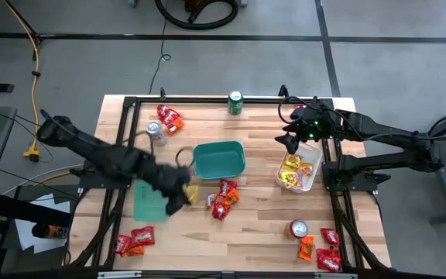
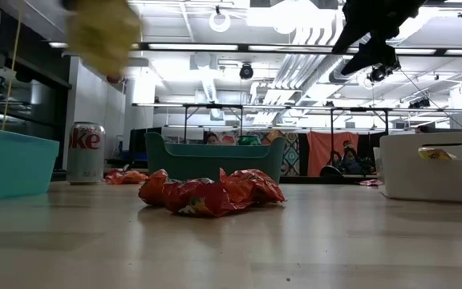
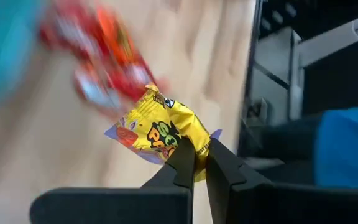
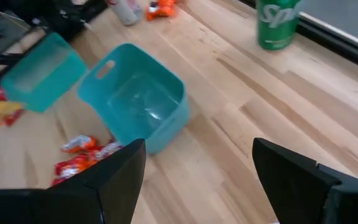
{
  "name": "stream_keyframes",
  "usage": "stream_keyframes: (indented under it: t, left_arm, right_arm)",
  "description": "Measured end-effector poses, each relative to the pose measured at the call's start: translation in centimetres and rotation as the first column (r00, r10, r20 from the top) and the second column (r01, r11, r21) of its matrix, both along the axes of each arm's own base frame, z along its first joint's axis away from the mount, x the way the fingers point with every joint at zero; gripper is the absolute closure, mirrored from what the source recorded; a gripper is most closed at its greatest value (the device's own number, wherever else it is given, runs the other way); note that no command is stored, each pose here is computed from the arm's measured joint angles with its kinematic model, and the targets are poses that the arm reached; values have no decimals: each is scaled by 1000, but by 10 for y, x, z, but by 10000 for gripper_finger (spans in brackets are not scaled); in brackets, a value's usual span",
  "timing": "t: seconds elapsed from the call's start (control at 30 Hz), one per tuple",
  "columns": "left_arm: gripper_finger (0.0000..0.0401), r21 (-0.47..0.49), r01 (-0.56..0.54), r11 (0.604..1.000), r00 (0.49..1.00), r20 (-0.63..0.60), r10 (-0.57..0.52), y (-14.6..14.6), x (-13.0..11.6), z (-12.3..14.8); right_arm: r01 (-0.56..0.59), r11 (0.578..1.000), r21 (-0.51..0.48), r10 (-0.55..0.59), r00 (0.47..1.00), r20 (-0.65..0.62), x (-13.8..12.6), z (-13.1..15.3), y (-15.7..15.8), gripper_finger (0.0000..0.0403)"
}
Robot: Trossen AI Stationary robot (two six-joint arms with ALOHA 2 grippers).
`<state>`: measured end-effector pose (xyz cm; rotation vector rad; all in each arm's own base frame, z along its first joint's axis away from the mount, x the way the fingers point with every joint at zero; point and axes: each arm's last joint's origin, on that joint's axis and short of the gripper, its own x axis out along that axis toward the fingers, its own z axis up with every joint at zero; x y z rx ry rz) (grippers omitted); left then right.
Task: Sort candy
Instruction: Put the yellow candy into the white bin
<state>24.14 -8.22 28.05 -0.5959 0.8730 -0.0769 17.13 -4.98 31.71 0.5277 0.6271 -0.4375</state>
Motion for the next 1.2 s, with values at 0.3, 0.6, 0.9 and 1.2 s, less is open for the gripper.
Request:
stream_keyframes:
  t: [0.3, 0.6, 0.9, 1.2]
  left_arm:
    - [400, 278, -97, 956, 888, 458, -43, 90, 34, 31]
    - [400, 254, -212, 944, 702, 712, -34, 144, 45, 52]
    - [400, 246, -196, 949, 648, 759, -63, 142, 65, 44]
    - [400, 229, -162, 960, 606, 791, -87, 139, 62, 52]
  right_arm:
    - [-87, 994, 71, 70, 973, 219, 11, 15, 1, 112]
    - [-103, 994, -28, 103, 863, 495, 23, 43, -1, 112]
    - [-183, 968, -171, 244, 842, 481, 62, 32, 8, 112]
    - [-193, 958, -214, 269, 867, 419, 82, 17, 11, 112]
